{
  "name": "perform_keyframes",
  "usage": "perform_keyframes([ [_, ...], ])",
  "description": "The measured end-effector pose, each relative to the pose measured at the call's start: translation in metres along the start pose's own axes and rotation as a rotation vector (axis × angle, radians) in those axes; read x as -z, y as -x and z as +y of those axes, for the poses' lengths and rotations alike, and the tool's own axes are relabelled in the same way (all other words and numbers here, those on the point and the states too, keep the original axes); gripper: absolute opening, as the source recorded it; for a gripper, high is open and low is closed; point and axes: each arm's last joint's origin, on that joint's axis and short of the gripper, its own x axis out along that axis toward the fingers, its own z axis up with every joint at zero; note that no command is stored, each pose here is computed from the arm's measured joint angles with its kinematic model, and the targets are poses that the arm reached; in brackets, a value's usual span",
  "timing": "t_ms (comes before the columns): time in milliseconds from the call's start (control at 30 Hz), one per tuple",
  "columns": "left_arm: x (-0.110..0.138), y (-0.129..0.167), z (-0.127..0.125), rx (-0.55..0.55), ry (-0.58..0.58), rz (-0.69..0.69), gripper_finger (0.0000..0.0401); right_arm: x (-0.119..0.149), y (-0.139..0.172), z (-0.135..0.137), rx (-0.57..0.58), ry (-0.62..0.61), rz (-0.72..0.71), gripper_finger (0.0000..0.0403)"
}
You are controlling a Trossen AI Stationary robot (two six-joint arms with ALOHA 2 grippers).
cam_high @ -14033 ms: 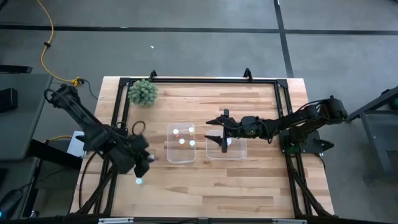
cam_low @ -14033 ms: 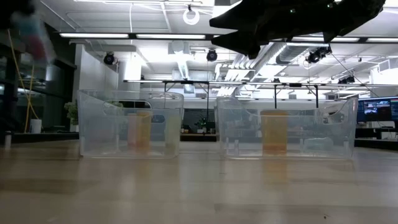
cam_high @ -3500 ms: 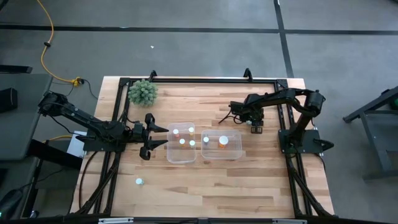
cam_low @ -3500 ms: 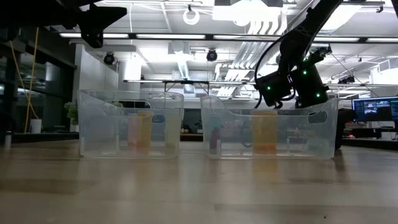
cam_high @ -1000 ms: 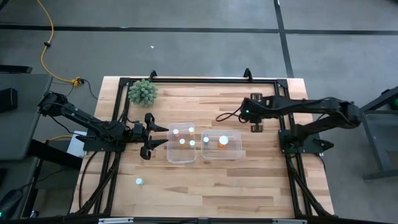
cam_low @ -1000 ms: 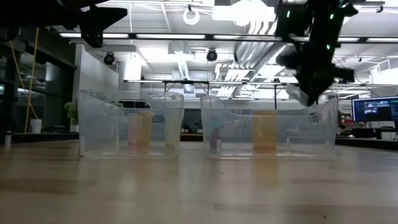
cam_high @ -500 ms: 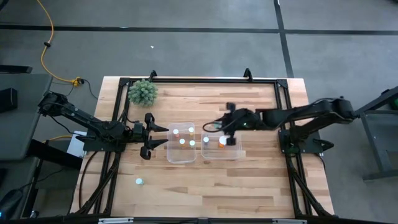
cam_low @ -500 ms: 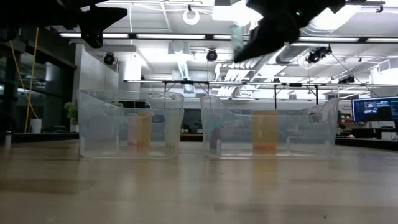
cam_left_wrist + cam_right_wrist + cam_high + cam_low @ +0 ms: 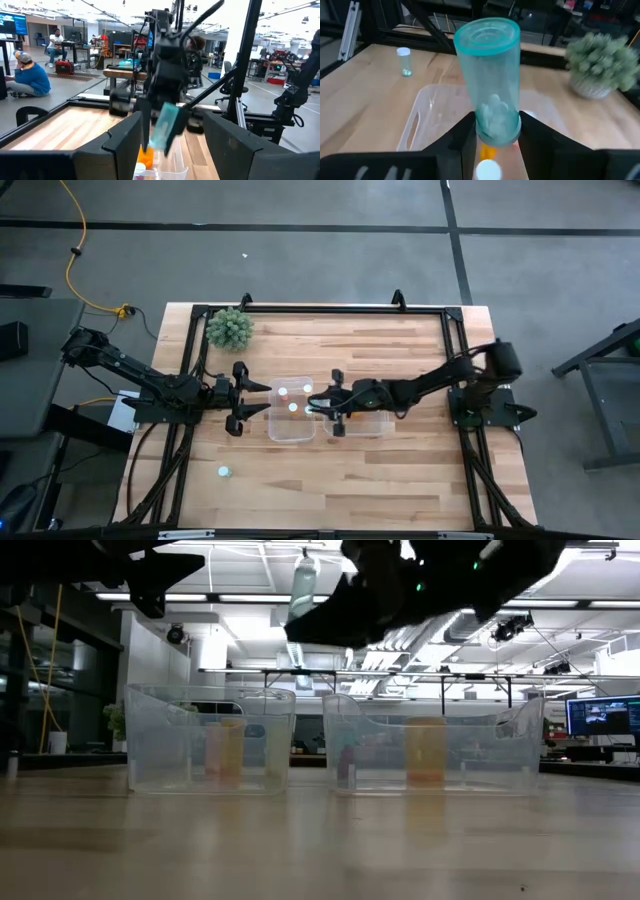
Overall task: Pick and place medicine bottles into bin by pill shape (circle, oval)
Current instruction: Put the top green tablet bottle into the left transparent bin
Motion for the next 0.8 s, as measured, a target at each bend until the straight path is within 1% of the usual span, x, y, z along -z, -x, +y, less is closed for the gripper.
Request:
perform_keyframes([
  [100,0.0,0.0,0.0,-0.004,0.0,0.0,0.02,0.009,-0.015,0.004,-0.025,-0.027,0.014,0.0113],
  [200,0.0,0.0,0.001,-0.02,-0.001,0.0,0.02,0.009,-0.033,0.008,-0.035,-0.034,0.052,0.0113],
  [400,0.0,0.0,0.001,-0.035,-0.002,0.003,0.02,0.0,-0.064,0.014,-0.068,0.056,0.232,0.0113],
  [533,0.0,0.0,0.001,-0.035,-0.002,0.004,0.02,-0.001,-0.073,0.014,-0.077,0.064,0.313,0.0113],
  [800,0.001,0.0,0.001,-0.034,-0.005,0.01,0.02,-0.003,-0.073,0.019,-0.099,0.083,0.313,0.0113],
])
